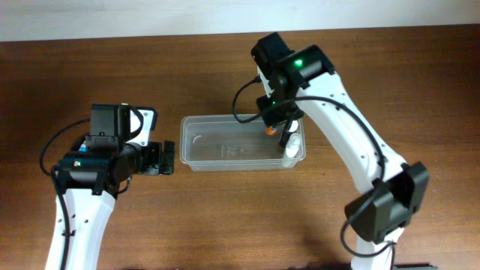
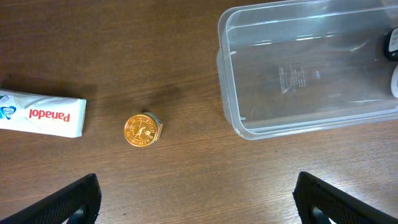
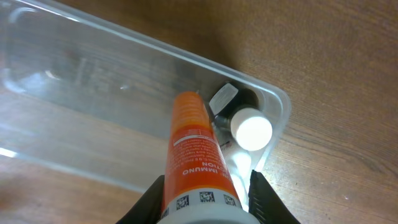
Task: Pack container
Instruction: 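Place the orange tube upright into the container beside the bottles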
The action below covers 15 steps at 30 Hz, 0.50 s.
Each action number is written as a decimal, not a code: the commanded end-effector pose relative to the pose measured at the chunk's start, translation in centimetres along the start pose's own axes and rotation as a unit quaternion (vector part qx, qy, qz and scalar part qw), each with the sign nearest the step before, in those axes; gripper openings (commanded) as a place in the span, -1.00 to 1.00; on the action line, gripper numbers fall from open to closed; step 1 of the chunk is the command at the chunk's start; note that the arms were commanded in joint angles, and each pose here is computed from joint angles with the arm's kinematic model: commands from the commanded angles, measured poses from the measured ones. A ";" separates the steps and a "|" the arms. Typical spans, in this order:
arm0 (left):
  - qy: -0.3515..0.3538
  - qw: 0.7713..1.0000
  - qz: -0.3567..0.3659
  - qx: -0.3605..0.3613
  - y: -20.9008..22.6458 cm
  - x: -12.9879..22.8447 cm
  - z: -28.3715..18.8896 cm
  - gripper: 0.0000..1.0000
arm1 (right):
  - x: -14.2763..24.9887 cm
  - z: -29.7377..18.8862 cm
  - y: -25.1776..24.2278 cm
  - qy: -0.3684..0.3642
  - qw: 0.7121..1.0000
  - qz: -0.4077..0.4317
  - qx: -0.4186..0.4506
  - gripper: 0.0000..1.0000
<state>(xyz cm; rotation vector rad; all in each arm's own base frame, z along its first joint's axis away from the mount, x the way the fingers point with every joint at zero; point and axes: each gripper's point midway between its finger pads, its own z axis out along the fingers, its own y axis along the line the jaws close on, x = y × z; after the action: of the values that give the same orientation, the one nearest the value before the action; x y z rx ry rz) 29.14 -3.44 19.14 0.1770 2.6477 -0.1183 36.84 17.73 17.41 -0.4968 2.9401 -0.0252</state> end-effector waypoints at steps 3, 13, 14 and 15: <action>-0.008 1.000 -0.005 0.005 -0.1 -0.6 -0.3 0.99 | -0.7 2.5 -1.7 0.016 0.999 0.029 0.023 -0.77; -0.008 1.000 -0.005 0.005 -0.1 -0.6 -0.3 0.99 | -0.8 5.3 -2.3 0.044 0.998 0.036 0.027 -0.77; -0.008 1.000 -0.005 0.005 -0.1 -0.6 -0.3 0.99 | -0.7 5.6 -2.3 0.048 0.998 0.036 0.027 -0.77; -0.008 1.000 -0.005 0.005 -0.1 -0.6 -0.3 0.99 | -0.7 6.0 -2.3 0.053 0.998 0.036 0.028 -0.77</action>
<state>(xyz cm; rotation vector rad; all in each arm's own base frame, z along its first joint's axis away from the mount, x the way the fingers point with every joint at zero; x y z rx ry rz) 29.14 -3.44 19.14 0.1770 2.6477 -0.1183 39.01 16.18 12.84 -0.4058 3.0265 -0.0919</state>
